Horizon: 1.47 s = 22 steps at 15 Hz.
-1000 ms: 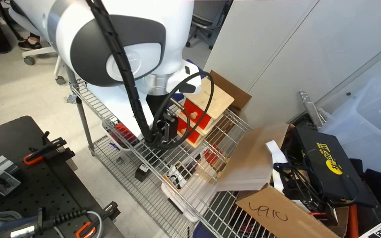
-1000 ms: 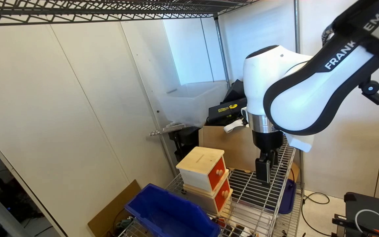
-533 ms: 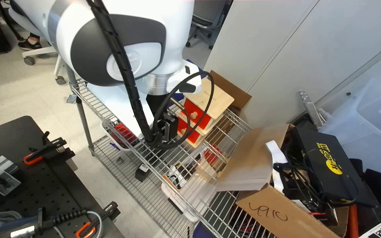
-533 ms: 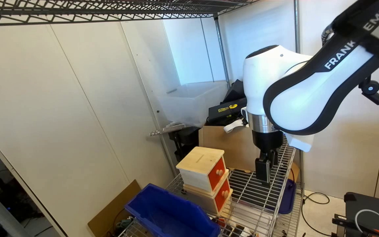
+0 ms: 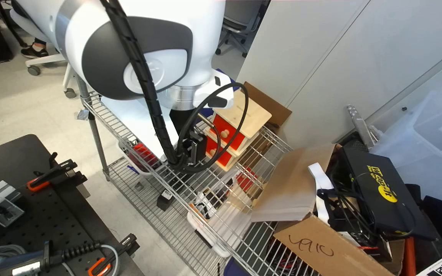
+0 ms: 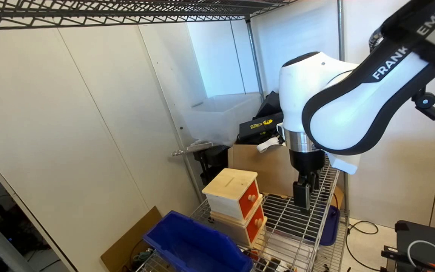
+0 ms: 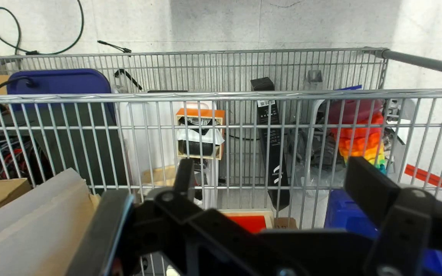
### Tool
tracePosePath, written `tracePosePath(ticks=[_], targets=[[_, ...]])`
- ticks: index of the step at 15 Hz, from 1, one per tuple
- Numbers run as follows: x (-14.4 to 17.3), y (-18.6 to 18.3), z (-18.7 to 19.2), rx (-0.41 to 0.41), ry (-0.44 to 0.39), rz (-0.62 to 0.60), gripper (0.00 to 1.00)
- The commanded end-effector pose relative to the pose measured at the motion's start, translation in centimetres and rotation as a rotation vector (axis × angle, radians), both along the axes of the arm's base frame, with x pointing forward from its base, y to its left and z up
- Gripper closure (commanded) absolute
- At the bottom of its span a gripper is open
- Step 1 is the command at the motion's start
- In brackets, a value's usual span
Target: Open the chest drawer
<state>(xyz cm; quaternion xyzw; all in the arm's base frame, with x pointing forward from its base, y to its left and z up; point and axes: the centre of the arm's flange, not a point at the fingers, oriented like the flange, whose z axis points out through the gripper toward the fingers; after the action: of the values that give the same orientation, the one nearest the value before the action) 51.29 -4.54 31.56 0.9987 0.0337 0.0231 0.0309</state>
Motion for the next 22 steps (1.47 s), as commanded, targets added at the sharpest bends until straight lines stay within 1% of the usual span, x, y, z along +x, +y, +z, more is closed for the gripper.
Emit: tracePosePath(ticks=[1, 13, 15, 17, 22], targets=[[0.0, 0.0, 0.0, 0.000, 0.000, 0.000, 0.00], [0.3, 0.0, -0.4, 0.006, 0.005, -0.015, 0.00], [0.6, 0.0, -0.7, -0.007, -0.036, -0.035, 0.00], [1.1, 0.0, -0.7, 0.002, -0.056, -0.043, 0.00], [2.6, 0.3, -2.3, 0.023, -0.131, -0.013, 0.00]])
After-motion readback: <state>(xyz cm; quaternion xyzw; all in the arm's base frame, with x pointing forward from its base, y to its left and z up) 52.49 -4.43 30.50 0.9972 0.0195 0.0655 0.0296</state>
